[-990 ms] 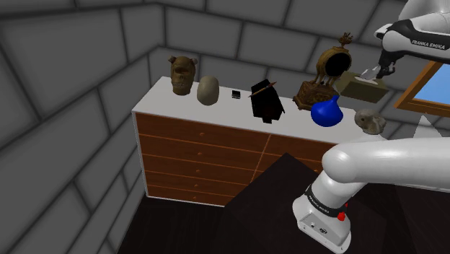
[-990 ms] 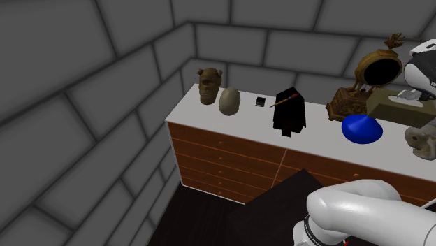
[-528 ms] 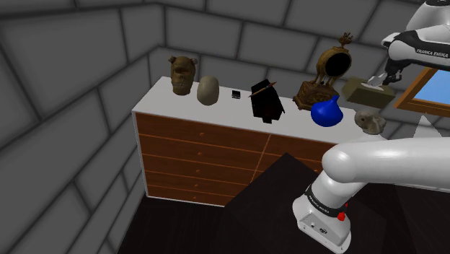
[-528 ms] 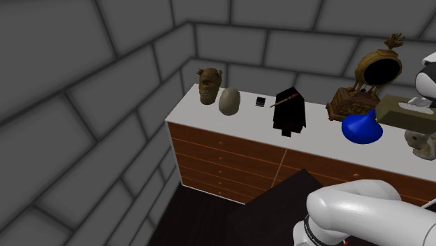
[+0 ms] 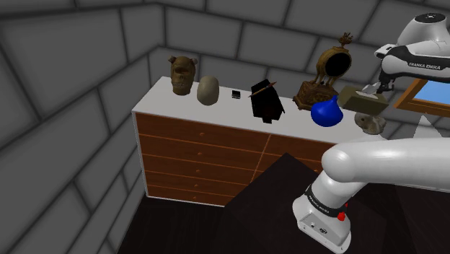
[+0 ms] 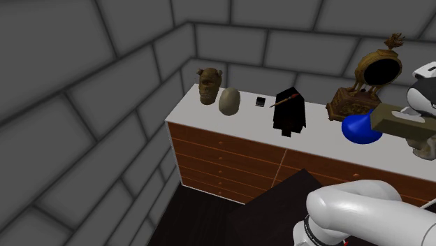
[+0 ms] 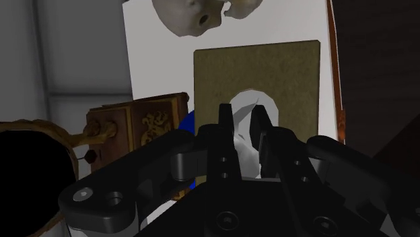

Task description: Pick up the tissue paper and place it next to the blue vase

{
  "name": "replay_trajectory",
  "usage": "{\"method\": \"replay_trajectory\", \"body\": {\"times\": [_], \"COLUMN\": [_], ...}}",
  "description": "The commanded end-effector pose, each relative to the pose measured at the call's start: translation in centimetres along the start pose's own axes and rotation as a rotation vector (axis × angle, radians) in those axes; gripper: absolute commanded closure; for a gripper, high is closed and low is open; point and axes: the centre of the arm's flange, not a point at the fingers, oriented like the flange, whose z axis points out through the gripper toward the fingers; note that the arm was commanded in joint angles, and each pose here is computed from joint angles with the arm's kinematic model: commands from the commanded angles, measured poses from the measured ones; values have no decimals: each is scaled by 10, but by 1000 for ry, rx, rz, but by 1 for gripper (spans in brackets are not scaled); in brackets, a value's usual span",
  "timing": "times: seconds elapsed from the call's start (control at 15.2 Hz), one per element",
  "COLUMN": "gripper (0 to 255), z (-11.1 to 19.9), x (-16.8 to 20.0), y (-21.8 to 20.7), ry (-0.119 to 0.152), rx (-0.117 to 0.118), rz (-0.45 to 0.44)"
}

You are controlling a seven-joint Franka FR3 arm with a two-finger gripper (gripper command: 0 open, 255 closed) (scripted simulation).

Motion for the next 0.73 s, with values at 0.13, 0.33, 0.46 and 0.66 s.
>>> {"method": "replay_trajectory", "body": {"times": [0.13, 0.33, 0.46, 0.66], "gripper": [255, 255, 255, 255], "z": [17, 30, 39, 52], "x": [7, 11, 14, 18], "y": [-10, -18, -23, -30], "ry": [0, 0, 0, 0], "rx": [0, 0, 0, 0], "rz": [0, 0, 0, 0]}}
